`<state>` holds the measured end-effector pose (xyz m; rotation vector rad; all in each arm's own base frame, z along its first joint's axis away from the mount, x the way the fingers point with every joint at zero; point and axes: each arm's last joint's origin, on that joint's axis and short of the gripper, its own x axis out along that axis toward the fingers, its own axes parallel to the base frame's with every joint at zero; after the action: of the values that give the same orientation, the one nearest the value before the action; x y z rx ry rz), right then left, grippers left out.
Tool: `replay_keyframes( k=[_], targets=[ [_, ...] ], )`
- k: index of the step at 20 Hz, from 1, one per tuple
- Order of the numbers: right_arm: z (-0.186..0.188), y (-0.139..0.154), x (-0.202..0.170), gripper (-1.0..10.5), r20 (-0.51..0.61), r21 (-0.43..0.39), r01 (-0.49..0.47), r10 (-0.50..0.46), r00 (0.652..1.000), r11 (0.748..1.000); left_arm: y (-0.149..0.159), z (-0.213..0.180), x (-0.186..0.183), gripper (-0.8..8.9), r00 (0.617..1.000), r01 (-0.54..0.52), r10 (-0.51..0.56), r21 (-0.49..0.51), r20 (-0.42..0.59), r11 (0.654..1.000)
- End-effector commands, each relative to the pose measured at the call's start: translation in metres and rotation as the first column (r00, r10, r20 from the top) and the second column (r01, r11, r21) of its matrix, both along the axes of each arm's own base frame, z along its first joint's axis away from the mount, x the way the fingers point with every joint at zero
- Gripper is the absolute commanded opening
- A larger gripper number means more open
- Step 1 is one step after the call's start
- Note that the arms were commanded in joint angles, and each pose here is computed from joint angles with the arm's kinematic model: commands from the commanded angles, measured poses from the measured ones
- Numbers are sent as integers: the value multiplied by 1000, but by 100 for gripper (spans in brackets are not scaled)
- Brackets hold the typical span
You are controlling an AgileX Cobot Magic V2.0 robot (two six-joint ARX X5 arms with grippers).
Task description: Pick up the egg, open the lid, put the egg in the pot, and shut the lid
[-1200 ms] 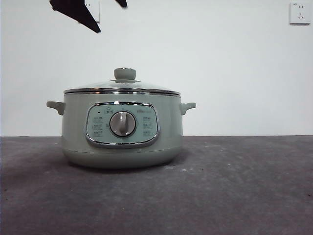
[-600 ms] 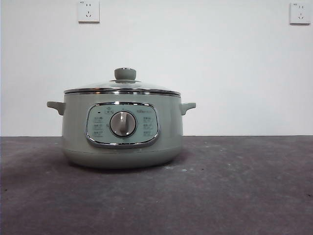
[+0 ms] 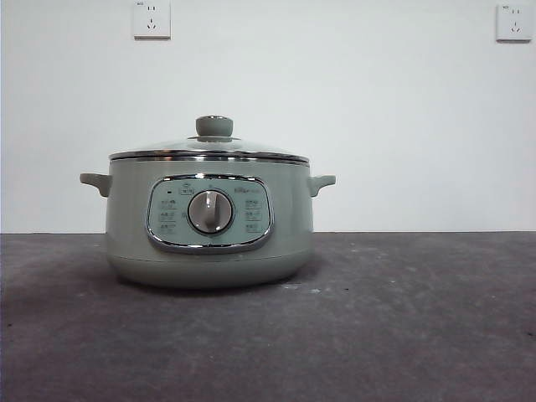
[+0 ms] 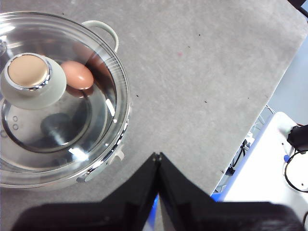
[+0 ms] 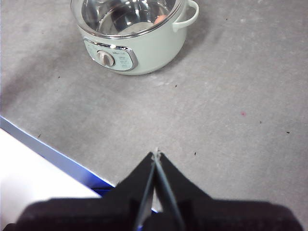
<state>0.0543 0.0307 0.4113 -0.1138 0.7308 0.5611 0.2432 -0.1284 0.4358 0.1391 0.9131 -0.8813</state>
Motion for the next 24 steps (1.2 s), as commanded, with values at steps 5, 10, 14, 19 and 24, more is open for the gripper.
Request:
replay_keyframes(
  k=[5,10,14,19,24],
  targets=[
    [-4,1,4,1,-38,-28,16,-17,999,999,-1,1,-1,-4,1000,7,-7,-7,5,1000],
    [-5,4,9,1,-50,-41,22,-24,998,999,0,4,2,-3,996,4,-8,40,90,999],
    [-6,6,15,1,-70,-51,21,-24,997,998,6,7,10,-3,988,-99,94,36,126,994],
    [-8,11,25,1,-104,-68,18,-26,994,997,21,15,16,-3,966,-178,176,-7,192,984],
    [-12,17,37,1,-141,-88,15,-28,990,996,59,67,-19,-3,777,-210,307,-233,549,949]
  ],
)
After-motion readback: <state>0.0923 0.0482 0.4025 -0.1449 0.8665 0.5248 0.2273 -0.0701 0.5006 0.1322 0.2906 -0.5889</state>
